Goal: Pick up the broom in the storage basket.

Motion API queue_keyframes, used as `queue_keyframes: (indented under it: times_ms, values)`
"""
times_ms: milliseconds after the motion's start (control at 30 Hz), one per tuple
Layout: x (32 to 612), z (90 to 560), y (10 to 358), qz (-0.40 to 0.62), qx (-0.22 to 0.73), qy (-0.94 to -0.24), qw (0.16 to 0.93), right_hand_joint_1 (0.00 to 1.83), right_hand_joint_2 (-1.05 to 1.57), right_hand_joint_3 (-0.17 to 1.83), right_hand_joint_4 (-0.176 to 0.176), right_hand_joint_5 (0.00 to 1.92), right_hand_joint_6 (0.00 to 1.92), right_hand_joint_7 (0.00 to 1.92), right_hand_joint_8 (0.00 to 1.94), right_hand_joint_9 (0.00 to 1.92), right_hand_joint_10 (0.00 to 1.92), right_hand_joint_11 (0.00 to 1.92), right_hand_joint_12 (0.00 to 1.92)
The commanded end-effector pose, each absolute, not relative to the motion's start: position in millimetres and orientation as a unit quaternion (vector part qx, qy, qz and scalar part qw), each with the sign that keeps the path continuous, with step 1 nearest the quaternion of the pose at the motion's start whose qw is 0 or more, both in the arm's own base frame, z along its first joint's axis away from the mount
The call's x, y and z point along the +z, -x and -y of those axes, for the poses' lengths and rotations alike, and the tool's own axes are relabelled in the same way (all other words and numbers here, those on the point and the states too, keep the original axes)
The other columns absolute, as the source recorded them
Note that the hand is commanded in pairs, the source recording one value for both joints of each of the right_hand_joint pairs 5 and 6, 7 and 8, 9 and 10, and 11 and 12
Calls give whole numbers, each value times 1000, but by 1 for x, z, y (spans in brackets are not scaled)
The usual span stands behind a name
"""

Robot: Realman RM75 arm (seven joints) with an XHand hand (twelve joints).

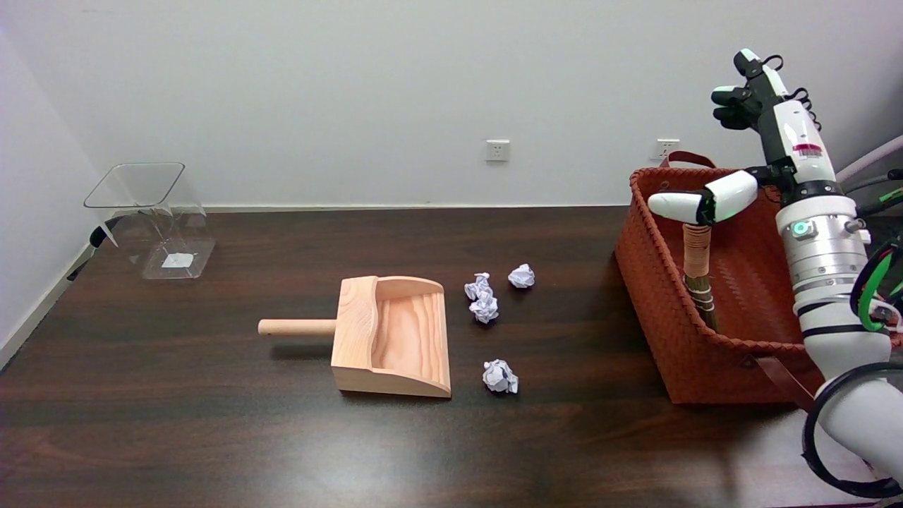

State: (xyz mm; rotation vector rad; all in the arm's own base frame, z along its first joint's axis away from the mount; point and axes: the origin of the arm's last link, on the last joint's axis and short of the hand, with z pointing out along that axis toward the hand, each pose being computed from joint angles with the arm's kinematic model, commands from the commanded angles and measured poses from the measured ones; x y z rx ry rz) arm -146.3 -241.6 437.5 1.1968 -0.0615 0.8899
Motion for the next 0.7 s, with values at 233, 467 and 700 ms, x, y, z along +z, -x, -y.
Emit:
queue_keyframes:
  times_ms: [233, 467, 700]
  values:
    - [433, 199, 183, 102, 462, -505, 722, 1050, -444, 830, 0, 140, 140, 485, 485, 554, 554, 551, 551]
    - [414, 195, 204, 134, 462, -512, 712, 1034, -446, 840, 0, 167, 167, 507, 507, 571, 571, 548, 548]
    - [405, 194, 212, 152, 458, -514, 709, 1051, -456, 864, 0, 168, 168, 519, 519, 535, 535, 489, 489]
